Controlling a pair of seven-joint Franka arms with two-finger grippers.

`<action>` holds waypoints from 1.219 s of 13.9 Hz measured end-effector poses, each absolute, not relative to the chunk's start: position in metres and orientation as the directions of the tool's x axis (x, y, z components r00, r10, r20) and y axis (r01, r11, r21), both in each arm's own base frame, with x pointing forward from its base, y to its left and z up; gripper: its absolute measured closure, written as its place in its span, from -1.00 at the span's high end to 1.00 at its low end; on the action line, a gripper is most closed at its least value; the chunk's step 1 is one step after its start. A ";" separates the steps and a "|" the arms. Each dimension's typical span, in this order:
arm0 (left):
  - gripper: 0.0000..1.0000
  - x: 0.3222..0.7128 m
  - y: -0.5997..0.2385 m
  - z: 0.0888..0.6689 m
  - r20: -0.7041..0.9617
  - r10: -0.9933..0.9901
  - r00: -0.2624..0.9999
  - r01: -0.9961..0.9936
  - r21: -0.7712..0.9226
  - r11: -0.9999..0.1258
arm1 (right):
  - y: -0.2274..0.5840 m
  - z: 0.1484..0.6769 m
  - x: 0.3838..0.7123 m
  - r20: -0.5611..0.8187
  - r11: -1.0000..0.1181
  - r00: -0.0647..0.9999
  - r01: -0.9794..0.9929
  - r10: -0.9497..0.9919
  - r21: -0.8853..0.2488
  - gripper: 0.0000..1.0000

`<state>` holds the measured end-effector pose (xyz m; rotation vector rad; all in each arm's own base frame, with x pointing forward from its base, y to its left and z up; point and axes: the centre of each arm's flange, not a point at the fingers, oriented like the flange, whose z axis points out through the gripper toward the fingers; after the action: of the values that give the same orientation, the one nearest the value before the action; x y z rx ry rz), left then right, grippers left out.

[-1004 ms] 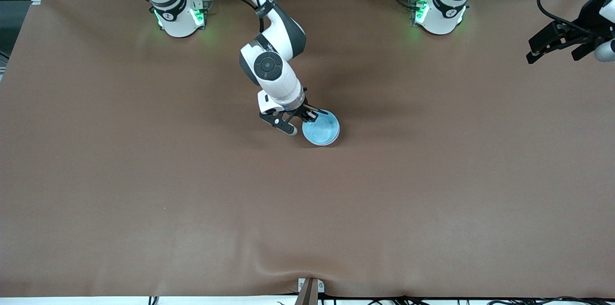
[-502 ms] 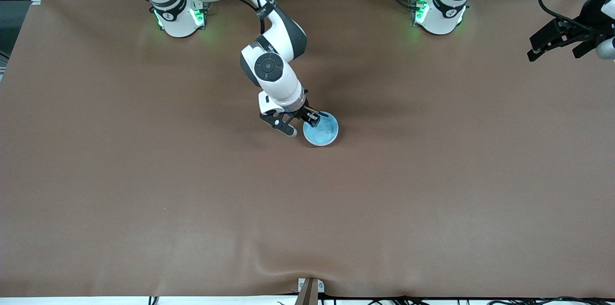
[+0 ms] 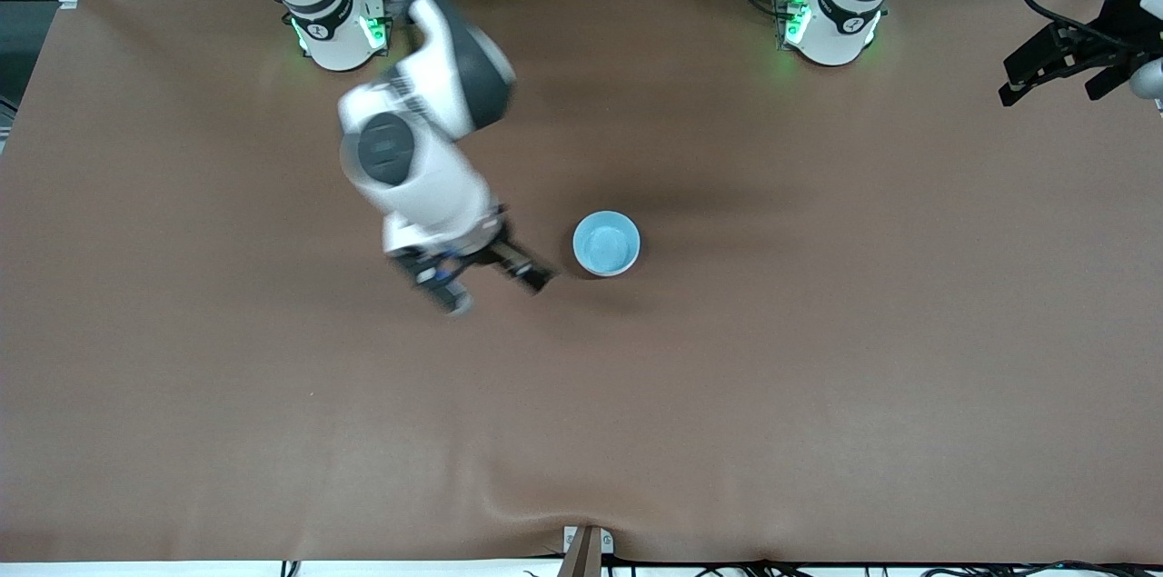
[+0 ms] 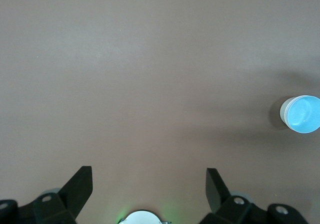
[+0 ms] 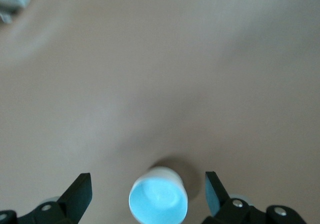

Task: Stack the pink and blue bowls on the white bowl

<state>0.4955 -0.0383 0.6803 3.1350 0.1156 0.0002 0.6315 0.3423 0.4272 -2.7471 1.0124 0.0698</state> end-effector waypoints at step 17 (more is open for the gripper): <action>1.00 0.489 -0.042 0.681 -0.023 0.066 0.998 0.066 0.000 -0.998 | 0.011 0.564 0.645 -0.124 -0.975 0.969 -0.219 -0.212 -0.044 1.00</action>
<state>0.4892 -0.0421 0.6810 3.1388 0.1033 -0.0362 0.6455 0.0110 0.5641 -3.0602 0.3351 0.1827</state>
